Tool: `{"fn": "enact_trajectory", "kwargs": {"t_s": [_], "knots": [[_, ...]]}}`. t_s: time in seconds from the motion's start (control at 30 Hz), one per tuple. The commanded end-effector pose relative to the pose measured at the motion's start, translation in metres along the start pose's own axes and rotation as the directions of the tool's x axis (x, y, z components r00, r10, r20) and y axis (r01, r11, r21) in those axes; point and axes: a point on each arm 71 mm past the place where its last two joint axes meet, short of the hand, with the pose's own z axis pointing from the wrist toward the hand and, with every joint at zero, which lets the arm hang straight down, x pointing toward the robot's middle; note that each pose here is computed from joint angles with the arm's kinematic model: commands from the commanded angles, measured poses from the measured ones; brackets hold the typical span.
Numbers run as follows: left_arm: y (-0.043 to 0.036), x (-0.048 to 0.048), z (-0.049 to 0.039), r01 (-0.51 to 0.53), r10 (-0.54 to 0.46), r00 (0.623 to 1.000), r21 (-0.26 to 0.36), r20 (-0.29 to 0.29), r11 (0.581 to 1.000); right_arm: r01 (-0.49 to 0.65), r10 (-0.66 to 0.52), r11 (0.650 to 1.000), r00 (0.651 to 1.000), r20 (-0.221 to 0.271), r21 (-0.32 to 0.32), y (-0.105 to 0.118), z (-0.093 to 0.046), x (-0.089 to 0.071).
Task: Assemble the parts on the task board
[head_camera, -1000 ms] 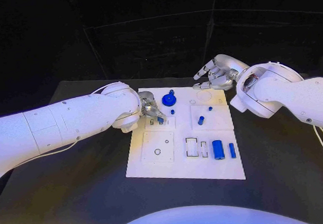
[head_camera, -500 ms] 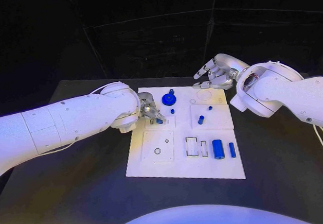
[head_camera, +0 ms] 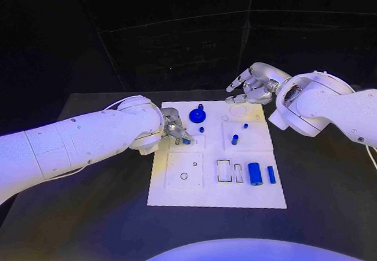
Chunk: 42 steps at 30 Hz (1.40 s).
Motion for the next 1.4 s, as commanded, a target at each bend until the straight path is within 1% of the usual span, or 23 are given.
{"fn": "enact_trajectory", "kwargs": {"t_s": [0.03, 0.2, 0.67, 1.07, 1.4], "knots": [[0.0005, 0.0006, 0.0012, -0.018, 0.017, 1.0, -0.017, -0.01, 1.0, 0.002, -0.002, 1.0, 1.0, -0.001, -0.014, 0.002, 0.0, -0.001], [-0.0017, 0.0009, 0.0037, -0.018, 0.018, 1.0, -0.024, -0.023, 1.0, 0.002, -0.002, 1.0, 1.0, -0.001, -0.015, 0.003, 0.001, 0.0], [-0.0043, -0.0009, 0.0098, -0.038, 0.036, 0.998, -0.047, -0.049, 0.998, 0.002, -0.002, 1.0, 1.0, -0.003, -0.016, 0.003, 0.001, 0.0], [-0.0069, -0.0017, 0.0117, -0.043, 0.04, 0.998, -0.049, -0.051, 0.998, 0.002, -0.002, 1.0, 1.0, -0.004, -0.017, 0.004, 0.001, 0.001], [-0.0068, -0.0031, 0.0118, -0.031, 0.03, 0.999, -0.049, -0.033, 0.998, 0.002, -0.002, 1.0, 1.0, -0.004, -0.018, 0.004, 0.002, 0.001]]}}
